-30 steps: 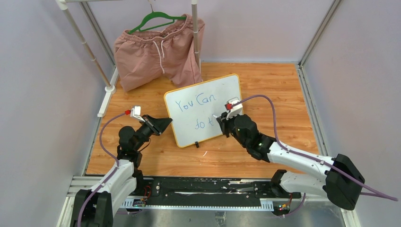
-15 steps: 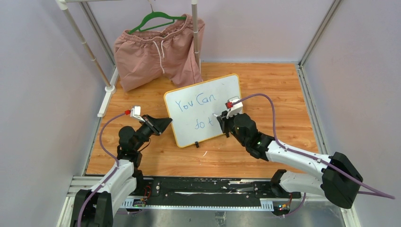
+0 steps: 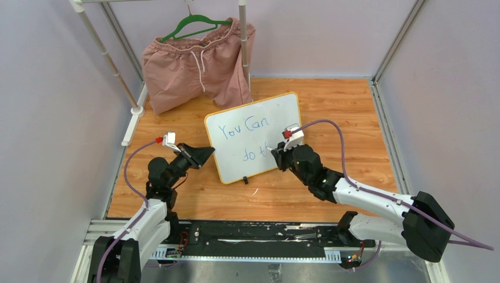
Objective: Write a sentence on the whiteboard
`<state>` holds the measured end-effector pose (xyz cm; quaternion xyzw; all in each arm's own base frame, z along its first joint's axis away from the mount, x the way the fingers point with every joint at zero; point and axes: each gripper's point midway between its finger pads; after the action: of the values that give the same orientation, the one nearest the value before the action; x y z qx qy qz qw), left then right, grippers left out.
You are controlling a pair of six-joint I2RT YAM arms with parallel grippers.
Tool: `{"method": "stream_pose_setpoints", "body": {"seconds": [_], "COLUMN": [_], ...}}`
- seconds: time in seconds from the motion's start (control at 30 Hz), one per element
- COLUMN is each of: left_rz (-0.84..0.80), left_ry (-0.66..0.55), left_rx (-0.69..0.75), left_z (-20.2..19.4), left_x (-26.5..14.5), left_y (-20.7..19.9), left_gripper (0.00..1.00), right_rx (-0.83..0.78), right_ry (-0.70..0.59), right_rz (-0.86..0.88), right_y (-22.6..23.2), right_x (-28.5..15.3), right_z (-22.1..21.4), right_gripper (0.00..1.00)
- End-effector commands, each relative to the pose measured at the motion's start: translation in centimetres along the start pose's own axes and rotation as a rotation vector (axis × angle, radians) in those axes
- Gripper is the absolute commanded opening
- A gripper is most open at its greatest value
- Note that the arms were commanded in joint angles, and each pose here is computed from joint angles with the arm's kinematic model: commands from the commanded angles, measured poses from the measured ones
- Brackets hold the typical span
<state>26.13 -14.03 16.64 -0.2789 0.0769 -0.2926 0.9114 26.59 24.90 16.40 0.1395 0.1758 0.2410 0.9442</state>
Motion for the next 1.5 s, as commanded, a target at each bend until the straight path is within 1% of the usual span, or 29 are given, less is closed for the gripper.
{"method": "stream_pose_setpoints", "body": {"seconds": [0.0,0.5,0.8,1.1,1.33,1.47], "left_rz": [-0.036,-0.038,-0.038,-0.040,-0.040,-0.039], "left_ry": [-0.029,-0.028,-0.028,-0.027,-0.027,-0.028], "left_rx": [0.017,0.016,0.017,0.017,0.017,0.017], "left_z": [0.7,0.7,0.8,0.7,0.7,0.7], "left_x": [0.0,0.0,0.0,0.0,0.0,0.0], "left_y": [-0.9,-0.9,-0.9,-0.9,-0.9,-0.9], "left_gripper": [0.00,0.00,0.00,0.00,0.00,0.00], "right_rx": [0.024,0.040,0.045,0.040,0.063,0.059], "right_ry": [0.021,0.086,0.094,0.049,-0.011,-0.026], "right_rz": [-0.022,-0.026,-0.035,-0.009,0.050,0.047], "right_y": [-1.1,-1.7,-2.1,-0.8,0.5,0.5], "right_x": [-0.5,-1.0,-1.3,-0.7,-1.5,-1.8], "right_z": [-1.0,-3.5,-4.0,-1.7,0.6,1.2], "right_gripper": [0.00,0.00,0.00,0.00,0.00,0.00]}}
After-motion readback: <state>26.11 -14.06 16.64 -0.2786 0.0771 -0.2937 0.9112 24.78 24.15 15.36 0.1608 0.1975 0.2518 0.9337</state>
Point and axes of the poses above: each gripper's point midway between its finger pads, its own x axis out along the fingers, its own y axis along the line the jaws close on, z = x × y, and after that the axes turned 14 degrees about x, right-handed
